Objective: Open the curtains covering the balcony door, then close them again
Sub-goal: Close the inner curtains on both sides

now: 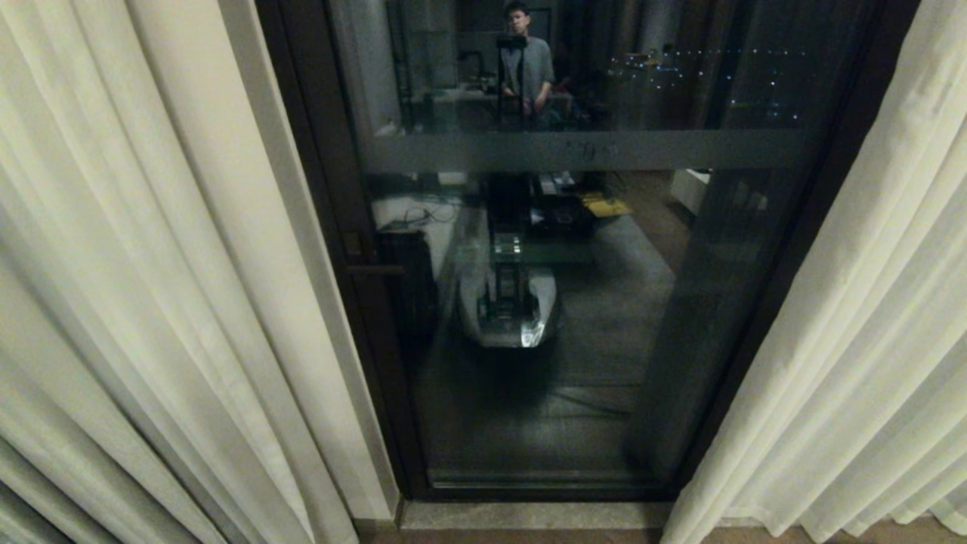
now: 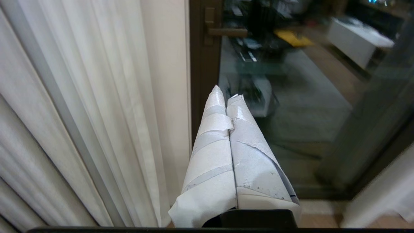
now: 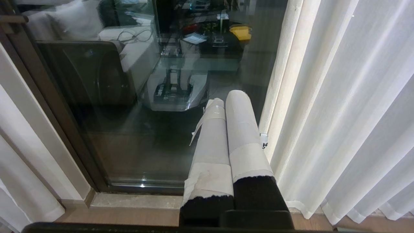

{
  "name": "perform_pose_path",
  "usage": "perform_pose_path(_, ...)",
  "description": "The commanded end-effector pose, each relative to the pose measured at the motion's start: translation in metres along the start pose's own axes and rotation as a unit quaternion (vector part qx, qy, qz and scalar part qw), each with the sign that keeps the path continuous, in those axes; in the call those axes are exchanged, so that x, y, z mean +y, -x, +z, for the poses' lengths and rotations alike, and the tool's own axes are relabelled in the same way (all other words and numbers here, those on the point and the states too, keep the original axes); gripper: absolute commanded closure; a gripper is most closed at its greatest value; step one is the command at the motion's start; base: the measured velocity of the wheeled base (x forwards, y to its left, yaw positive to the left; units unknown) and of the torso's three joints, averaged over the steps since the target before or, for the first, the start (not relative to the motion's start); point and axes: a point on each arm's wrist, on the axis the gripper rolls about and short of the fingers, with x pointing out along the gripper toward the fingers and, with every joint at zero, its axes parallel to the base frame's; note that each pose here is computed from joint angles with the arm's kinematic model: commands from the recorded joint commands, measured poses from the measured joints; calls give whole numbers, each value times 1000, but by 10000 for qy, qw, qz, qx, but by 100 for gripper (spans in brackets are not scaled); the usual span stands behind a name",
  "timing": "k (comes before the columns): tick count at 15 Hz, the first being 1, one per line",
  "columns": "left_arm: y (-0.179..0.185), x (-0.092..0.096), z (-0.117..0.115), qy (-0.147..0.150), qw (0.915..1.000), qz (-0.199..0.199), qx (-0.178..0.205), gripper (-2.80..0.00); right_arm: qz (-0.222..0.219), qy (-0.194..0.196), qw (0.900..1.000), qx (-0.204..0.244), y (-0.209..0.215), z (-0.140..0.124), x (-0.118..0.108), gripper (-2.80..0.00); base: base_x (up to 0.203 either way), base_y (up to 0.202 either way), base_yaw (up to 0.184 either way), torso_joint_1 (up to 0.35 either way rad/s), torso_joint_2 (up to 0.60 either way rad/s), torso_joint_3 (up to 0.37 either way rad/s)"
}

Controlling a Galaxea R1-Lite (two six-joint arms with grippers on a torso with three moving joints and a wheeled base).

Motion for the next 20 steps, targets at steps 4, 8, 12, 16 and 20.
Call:
perform_pose_path(4,-37,-2,53,79,9986,1,530,0,0,4,10000,-3,0,0,0,0,0,0,0,0,0,0)
perform_pose_path(8,-115,1,102,164,9984,365,388,0,0,4,10000,-3,0,0,0,0,0,0,0,0,0,0)
perform_pose_path(12,-200,37,138,169,9894,1423,-251,0,0,4,10000,-3,0,0,0,0,0,0,0,0,0,0)
perform_pose_path(16,-252,87,156,240,9733,2170,-716,0,0,4,10000,-3,0,0,0,0,0,0,0,0,0,0)
perform_pose_path(20,-281,113,159,374,9673,2374,-812,-280,0,4,10000,-3,0,0,0,0,0,0,0,0,0,0)
